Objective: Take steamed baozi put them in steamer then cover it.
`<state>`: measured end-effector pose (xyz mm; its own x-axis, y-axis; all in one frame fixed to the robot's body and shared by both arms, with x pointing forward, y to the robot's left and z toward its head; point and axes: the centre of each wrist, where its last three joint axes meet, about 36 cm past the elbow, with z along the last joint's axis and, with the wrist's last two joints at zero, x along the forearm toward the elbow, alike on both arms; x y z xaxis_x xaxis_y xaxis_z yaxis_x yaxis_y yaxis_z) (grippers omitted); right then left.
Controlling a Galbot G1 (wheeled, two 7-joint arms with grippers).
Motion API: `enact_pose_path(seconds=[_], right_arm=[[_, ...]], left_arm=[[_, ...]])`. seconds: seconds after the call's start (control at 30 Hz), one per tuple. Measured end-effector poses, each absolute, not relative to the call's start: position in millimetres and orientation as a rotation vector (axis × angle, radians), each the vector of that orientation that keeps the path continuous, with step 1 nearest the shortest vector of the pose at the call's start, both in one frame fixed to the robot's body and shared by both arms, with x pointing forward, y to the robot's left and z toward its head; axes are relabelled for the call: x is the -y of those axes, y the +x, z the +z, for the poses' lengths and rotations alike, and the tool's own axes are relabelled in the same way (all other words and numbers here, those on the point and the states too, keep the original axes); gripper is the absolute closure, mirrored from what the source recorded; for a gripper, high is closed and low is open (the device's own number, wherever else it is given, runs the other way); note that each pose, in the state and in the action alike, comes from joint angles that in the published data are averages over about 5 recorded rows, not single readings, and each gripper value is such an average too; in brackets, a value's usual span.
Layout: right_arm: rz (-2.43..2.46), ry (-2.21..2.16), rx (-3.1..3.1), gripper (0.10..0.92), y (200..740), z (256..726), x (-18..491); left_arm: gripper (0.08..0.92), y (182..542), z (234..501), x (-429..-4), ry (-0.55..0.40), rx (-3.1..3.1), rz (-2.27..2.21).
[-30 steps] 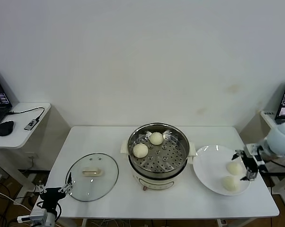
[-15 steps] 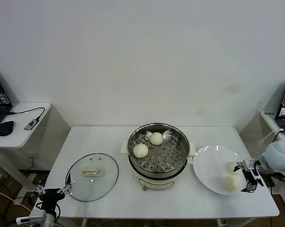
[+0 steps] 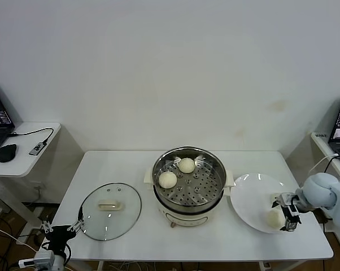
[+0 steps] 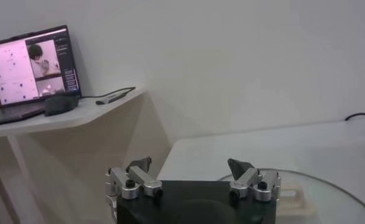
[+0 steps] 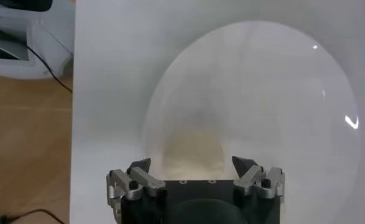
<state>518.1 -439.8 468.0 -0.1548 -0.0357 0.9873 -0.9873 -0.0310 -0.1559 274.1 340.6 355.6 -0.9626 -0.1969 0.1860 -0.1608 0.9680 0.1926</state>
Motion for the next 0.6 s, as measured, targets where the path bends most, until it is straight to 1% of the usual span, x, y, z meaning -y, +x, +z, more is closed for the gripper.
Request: enact_pose_path(seconds=[0.6], right_arm=[[1.311, 1.155, 1.314, 0.420, 523.4, 460.4, 438.7]], left_arm=[[0.177, 273.9, 354.2, -340.0, 0.268, 2.910, -0.257]])
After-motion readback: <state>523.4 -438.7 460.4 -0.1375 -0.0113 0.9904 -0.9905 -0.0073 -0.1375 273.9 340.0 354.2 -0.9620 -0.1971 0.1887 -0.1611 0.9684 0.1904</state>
